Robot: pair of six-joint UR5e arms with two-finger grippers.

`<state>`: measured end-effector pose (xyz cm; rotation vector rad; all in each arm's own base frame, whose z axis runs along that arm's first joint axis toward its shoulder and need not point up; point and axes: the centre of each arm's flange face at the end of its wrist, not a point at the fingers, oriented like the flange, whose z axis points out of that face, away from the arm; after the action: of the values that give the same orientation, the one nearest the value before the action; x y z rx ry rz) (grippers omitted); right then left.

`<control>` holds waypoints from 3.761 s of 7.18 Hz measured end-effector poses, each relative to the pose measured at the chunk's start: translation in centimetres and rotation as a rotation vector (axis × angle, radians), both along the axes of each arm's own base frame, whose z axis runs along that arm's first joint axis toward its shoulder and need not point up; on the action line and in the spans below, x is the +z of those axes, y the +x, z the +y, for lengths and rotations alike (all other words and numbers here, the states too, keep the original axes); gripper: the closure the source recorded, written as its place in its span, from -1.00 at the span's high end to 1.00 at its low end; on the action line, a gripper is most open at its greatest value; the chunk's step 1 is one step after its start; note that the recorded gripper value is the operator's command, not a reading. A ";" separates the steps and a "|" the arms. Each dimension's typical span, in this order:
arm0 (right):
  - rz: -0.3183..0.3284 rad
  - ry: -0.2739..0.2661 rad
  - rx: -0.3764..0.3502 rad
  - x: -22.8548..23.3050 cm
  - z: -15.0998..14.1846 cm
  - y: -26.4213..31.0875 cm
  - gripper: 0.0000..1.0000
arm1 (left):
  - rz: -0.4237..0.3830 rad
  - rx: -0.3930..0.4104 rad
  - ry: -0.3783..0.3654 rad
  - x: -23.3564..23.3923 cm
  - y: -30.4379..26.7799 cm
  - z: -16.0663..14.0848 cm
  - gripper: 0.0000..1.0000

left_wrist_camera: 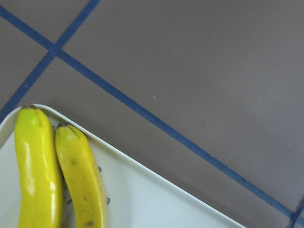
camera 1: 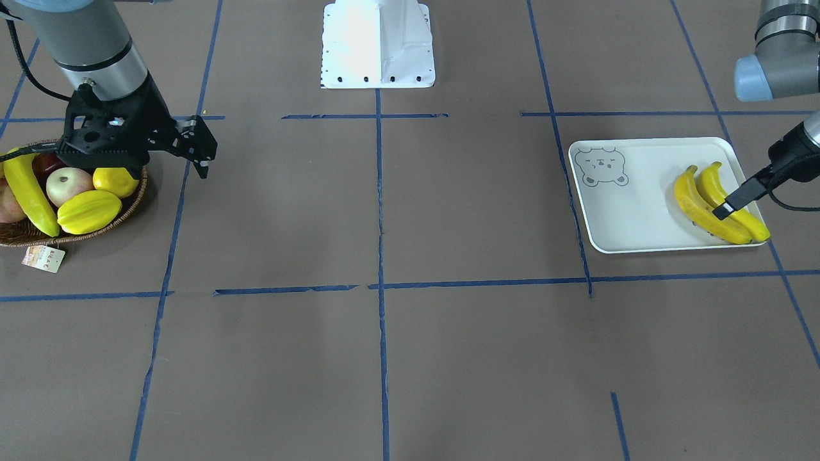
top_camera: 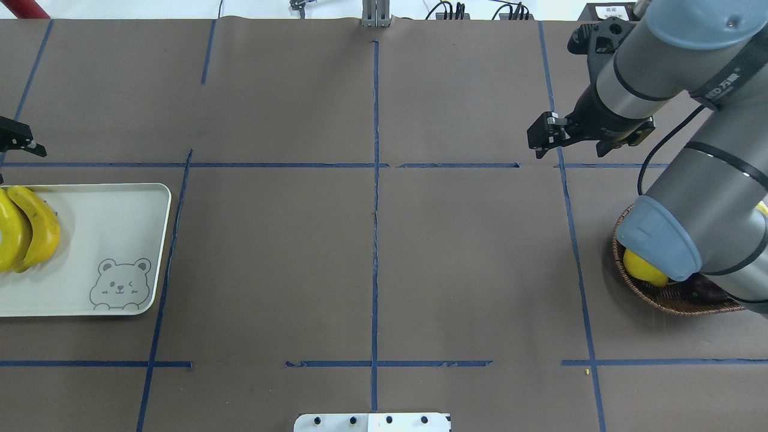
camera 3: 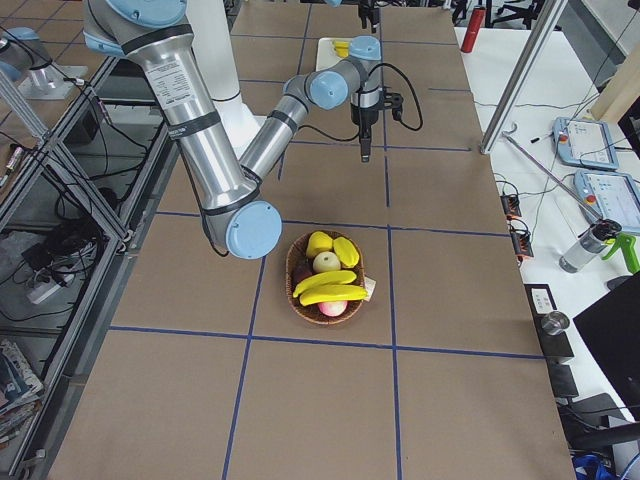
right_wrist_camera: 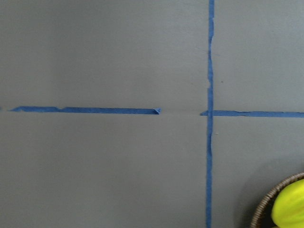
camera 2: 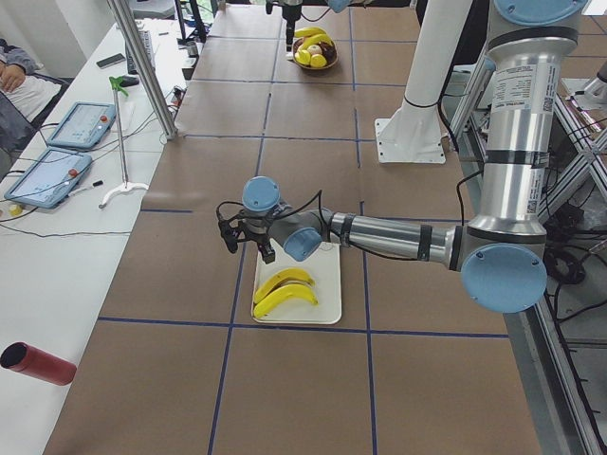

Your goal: Transfer all bananas from basket to plate

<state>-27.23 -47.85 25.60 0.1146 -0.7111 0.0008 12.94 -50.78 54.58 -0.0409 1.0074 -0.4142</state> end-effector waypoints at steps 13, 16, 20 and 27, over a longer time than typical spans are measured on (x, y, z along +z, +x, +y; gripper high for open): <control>0.115 0.149 -0.250 30.6 8.1 16.5 0.80 | -0.061 0.265 0.299 -3.1 3.6 -0.4 1.00; 0.113 0.144 -0.236 34.1 7.9 17.0 0.64 | -0.061 0.264 0.300 -3.1 3.6 -0.4 1.00; 0.116 0.120 -0.240 35.5 8.0 17.0 0.44 | -0.062 0.264 0.299 -3.1 3.6 -0.3 1.00; 0.113 0.116 -0.242 35.7 8.0 16.9 -0.88 | -0.065 0.265 0.297 -2.9 3.6 -0.4 1.00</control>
<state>-10.30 -39.87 61.26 0.1381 -0.6086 -0.2771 16.57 -51.14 51.71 0.1053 0.9754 -0.0216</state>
